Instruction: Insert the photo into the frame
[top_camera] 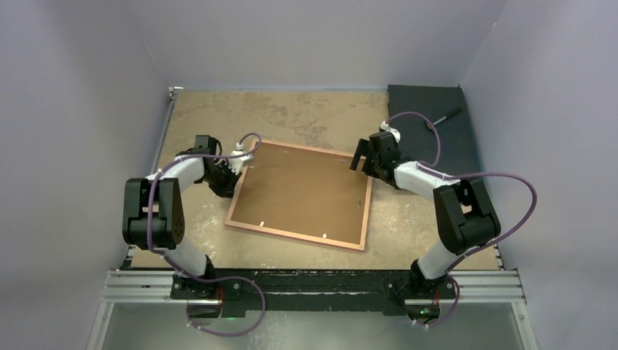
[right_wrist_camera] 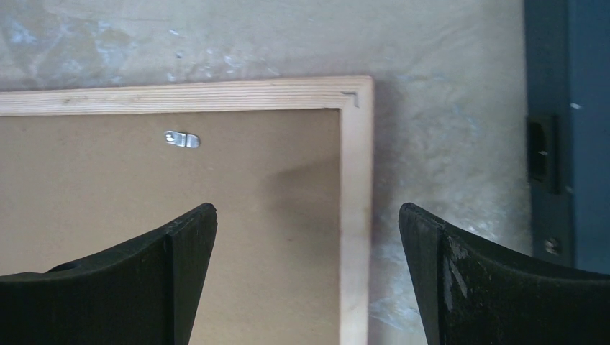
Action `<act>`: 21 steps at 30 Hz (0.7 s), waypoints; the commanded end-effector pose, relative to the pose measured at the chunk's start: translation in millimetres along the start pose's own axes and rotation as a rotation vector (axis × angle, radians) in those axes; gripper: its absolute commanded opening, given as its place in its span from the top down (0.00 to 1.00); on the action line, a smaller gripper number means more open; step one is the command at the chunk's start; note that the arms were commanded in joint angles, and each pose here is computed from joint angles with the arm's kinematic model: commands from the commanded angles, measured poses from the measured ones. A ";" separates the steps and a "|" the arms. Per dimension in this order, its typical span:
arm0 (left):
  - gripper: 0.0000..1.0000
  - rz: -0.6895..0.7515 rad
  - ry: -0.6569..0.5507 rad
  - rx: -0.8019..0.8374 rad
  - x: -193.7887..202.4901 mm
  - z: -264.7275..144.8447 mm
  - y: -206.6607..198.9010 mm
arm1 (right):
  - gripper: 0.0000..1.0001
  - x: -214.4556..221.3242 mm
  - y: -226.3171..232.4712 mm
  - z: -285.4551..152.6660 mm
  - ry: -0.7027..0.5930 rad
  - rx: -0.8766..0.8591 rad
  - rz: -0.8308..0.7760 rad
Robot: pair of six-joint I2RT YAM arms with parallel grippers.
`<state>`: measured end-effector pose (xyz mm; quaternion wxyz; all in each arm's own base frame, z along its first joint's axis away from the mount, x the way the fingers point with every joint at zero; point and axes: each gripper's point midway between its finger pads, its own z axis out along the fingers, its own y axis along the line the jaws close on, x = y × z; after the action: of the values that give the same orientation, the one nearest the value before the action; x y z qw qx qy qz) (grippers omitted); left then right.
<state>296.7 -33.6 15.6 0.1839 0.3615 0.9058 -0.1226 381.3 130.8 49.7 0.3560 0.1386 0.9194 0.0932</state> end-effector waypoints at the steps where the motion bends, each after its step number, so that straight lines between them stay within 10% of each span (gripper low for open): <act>1: 0.93 0.031 -0.007 -0.003 -2.9 -4.4 -1.4 | 0.01 -9.9 -14.0 -14.8 -0.040 0.037 -0.003; 21: 0.95 0.173 0.017 0.117 -15.7 9.0 -51.5 | 0.01 -27.7 148.5 54.7 0.078 -0.331 -0.084</act>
<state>289.0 -39.1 15.2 0.1612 0.4033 0.8957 -0.0956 451.6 178.3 37.4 0.3527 0.1068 0.9202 0.1317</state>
